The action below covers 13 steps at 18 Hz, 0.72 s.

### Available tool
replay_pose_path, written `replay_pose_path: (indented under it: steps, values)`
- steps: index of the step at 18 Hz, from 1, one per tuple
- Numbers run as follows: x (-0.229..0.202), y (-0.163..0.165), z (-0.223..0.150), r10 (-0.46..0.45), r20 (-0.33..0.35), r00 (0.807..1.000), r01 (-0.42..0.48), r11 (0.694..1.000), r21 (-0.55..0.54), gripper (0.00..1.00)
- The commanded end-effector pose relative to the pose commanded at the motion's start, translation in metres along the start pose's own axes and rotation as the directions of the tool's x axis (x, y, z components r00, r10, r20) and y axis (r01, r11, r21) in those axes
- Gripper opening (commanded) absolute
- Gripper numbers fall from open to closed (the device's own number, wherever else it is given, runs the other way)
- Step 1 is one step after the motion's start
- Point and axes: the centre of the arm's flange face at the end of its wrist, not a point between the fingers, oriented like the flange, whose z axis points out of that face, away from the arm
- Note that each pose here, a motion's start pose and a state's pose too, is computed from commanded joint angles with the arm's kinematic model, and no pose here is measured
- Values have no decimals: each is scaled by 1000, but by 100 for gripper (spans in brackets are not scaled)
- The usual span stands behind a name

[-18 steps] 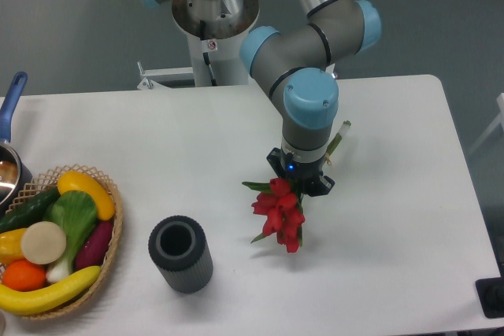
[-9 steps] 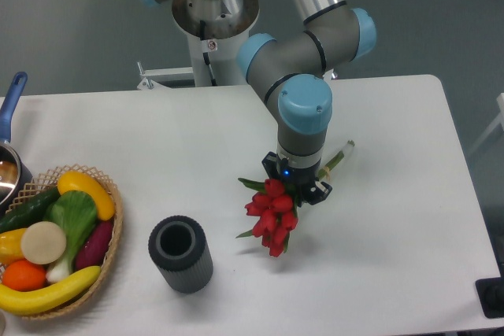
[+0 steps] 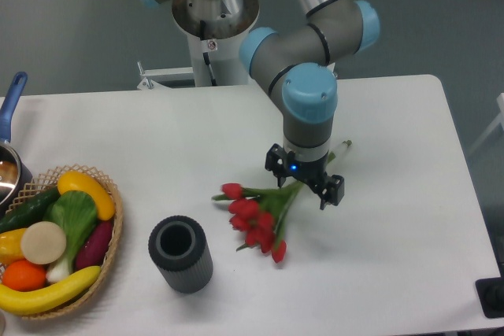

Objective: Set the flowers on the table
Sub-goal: 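Open the gripper to release the tulips onto the table, then raise the open gripper up away from the tulips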

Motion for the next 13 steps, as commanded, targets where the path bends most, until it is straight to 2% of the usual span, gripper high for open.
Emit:
replay_pose_path:
  steps: [4, 6, 13]
  values:
    - [-17, 3, -13, -15, 35, 999, 14, 1000, 13, 100]
    - [-22, 12, -9, -30, 37, 999, 29, 1000, 10, 100]
    - [-20, 15, -5, -31, 30, 999, 31, 1000, 3, 100]
